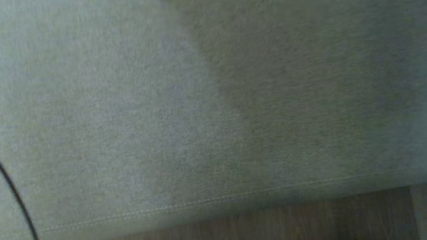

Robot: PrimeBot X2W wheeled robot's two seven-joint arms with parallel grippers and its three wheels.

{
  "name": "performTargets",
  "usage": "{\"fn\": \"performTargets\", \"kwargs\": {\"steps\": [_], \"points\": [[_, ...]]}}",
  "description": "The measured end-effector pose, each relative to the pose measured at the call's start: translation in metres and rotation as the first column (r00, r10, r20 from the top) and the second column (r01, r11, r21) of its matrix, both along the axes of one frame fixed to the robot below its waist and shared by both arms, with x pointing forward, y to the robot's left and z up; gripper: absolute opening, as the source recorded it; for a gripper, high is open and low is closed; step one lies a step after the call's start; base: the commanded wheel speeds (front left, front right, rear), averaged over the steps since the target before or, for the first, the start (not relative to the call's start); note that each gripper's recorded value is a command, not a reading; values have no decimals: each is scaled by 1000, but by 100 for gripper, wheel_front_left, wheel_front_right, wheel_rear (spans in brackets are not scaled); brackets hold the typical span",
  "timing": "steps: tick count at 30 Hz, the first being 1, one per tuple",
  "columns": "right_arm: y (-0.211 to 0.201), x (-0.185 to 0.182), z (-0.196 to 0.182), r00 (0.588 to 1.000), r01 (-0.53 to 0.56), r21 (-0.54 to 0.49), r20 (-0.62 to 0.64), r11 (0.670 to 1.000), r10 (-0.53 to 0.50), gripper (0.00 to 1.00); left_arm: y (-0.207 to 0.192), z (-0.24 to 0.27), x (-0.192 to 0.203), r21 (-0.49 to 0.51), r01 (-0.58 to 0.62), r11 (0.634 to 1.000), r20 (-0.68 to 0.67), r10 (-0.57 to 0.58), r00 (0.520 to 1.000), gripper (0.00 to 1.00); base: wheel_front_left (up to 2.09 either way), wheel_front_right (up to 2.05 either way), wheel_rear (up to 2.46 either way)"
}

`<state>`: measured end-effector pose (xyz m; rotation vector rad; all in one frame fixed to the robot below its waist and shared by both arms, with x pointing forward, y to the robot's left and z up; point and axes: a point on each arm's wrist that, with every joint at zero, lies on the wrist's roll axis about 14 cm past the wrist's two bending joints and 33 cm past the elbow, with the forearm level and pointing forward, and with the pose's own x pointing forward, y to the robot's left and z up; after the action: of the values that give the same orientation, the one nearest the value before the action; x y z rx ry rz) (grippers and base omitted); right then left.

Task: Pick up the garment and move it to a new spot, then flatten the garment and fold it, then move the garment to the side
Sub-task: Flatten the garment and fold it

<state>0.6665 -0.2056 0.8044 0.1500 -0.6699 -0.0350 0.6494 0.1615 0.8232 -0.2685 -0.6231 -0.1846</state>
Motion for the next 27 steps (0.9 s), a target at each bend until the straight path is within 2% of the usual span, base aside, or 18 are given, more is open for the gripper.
{"fn": "performTargets", "kwargs": {"steps": [5,9,12,16,18,22,27], "points": [[38,43,-86,979,-121,104,-154,987,136,0,11,-65,27,62,-48,997,-61,52,997,0,0,0,0],[55,43,-161,940,-151,192,-277,970,201,0,19,-125,24,56,-43,998,-171,52,984,0,0,0,0],[52,21,-234,882,-122,203,-427,972,200,0,14,-190,7,138,-16,990,-308,58,950,0,0,0,0],[56,-18,-308,769,-121,166,-608,979,198,0,17,-271,-34,234,26,972,-478,92,873,0,0,0,0],[61,-34,-322,730,-127,175,-649,976,212,0,22,-296,-57,249,39,968,-533,104,840,0,0,0,0],[70,-58,-327,670,-155,179,-703,972,237,0,25,-330,-101,230,59,971,-613,98,784,0,0,0,0],[80,-100,-342,578,-223,106,-786,969,219,0,17,-369,-160,243,146,959,-698,68,713,0,0,0,0]]}}
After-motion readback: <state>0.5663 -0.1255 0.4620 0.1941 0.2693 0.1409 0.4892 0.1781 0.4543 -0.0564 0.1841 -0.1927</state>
